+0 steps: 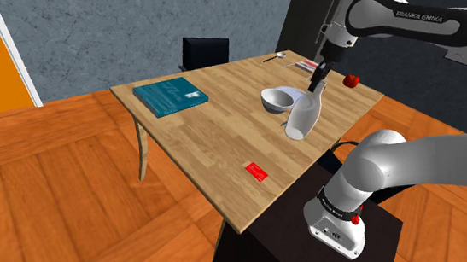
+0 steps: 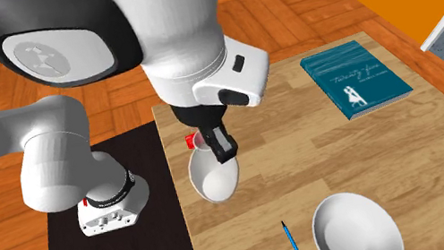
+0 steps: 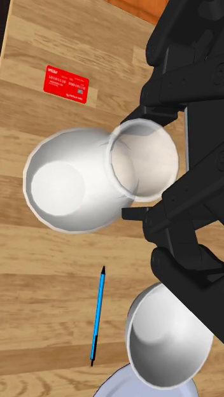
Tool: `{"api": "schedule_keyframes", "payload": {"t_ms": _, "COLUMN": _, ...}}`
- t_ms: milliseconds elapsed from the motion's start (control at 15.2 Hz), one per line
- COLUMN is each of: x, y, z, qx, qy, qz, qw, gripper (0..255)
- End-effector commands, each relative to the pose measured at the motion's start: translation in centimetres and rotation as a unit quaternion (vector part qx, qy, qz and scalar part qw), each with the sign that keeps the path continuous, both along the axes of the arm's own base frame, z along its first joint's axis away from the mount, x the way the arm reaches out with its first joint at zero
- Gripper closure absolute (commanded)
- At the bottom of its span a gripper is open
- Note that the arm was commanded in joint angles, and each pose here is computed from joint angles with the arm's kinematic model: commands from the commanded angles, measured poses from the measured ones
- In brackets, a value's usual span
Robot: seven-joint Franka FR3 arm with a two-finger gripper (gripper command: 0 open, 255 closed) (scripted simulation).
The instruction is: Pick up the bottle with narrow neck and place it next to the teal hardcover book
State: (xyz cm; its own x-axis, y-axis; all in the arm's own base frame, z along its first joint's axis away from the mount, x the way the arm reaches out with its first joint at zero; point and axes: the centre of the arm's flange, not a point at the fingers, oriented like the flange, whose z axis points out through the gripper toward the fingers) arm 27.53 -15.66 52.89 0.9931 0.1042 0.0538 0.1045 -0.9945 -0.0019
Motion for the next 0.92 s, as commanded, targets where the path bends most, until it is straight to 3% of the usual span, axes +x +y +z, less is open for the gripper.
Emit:
{"api": "schedule_keyframes", "payload": {"t_ms": 0, "x": -0.1, "y": 0.1, "z": 1.2, "qx": 0.0, "qy": 0.0, "qz": 0.0, "qw": 1.0, "gripper": 255}}
{"api": "schedule_keyframes", "payload": {"t_ms": 858, "x": -0.1, "y": 0.1, "z": 8.1, "qx": 0.0, "qy": 0.0, "qz": 0.0, "qw": 1.0, "gripper": 255}}
